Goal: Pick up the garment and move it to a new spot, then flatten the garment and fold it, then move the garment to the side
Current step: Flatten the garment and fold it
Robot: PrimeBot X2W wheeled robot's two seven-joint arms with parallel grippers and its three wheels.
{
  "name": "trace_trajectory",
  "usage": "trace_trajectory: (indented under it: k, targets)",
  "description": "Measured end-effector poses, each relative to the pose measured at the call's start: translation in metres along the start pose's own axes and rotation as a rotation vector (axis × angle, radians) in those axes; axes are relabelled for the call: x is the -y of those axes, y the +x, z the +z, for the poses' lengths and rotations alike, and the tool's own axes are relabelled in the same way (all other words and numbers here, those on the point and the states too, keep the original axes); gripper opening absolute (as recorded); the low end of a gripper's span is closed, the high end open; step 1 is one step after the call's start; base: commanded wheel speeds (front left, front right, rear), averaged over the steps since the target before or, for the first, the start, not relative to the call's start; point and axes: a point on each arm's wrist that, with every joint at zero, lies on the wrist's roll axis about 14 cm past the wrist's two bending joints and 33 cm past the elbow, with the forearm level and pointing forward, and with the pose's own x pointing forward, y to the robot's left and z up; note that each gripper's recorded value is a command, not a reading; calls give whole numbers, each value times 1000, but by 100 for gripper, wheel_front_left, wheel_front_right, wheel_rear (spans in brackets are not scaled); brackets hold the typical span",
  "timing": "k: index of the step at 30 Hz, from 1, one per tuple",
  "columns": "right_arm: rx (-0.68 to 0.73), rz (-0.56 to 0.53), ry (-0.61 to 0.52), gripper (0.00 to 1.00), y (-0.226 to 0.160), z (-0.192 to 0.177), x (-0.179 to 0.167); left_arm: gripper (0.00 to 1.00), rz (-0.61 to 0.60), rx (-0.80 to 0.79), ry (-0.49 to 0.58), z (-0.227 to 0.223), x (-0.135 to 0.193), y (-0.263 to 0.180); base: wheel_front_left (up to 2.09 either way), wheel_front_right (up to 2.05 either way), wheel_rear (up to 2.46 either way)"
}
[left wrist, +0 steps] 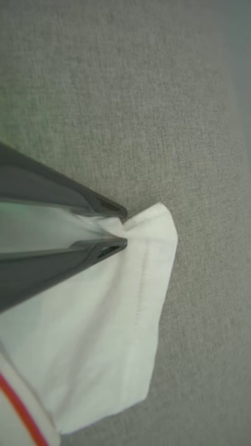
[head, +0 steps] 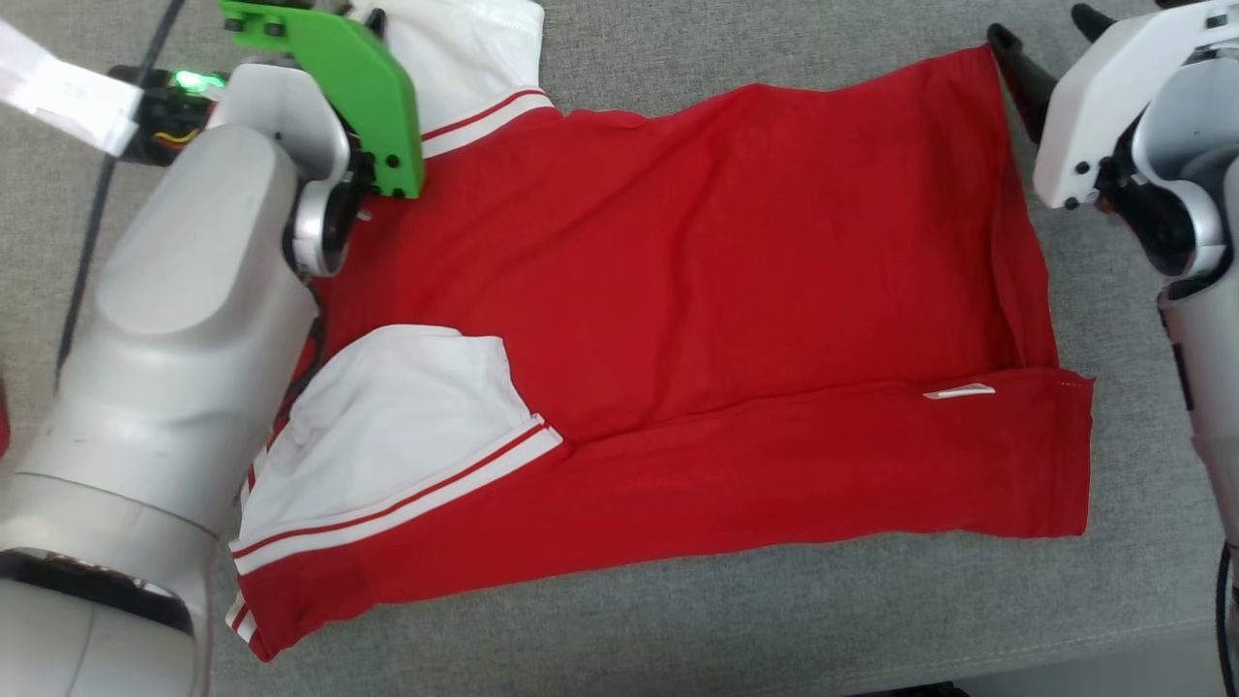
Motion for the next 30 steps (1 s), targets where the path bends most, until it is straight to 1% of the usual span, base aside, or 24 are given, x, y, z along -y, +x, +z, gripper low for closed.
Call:
trace_trajectory:
  k: [3,7,15,19,24,27,30]
  targets:
    - [7,6,-7,100,-2,5,2,0,1,20,-4,1,3,0,0,0,0]
    - [-1,4,-46,100,-4,6,5,0,20,56,-1,2,4,-1,0,0,0]
    - [-14,76,-115,100,-12,6,-17,0,34,97,6,2,6,-7,0,0,0]
    - [-56,52,-151,100,-16,0,-11,0,31,98,1,-1,8,-8,0,0,0]
    - [-153,59,-136,100,-14,-25,-12,0,25,99,-14,-3,9,-8,0,0,0]
    - [-169,62,-127,100,-9,-30,-11,0,20,104,-20,-3,9,-7,0,0,0]
    - [-152,73,-121,100,-1,-26,-15,0,19,110,-22,-3,8,-5,0,0,0]
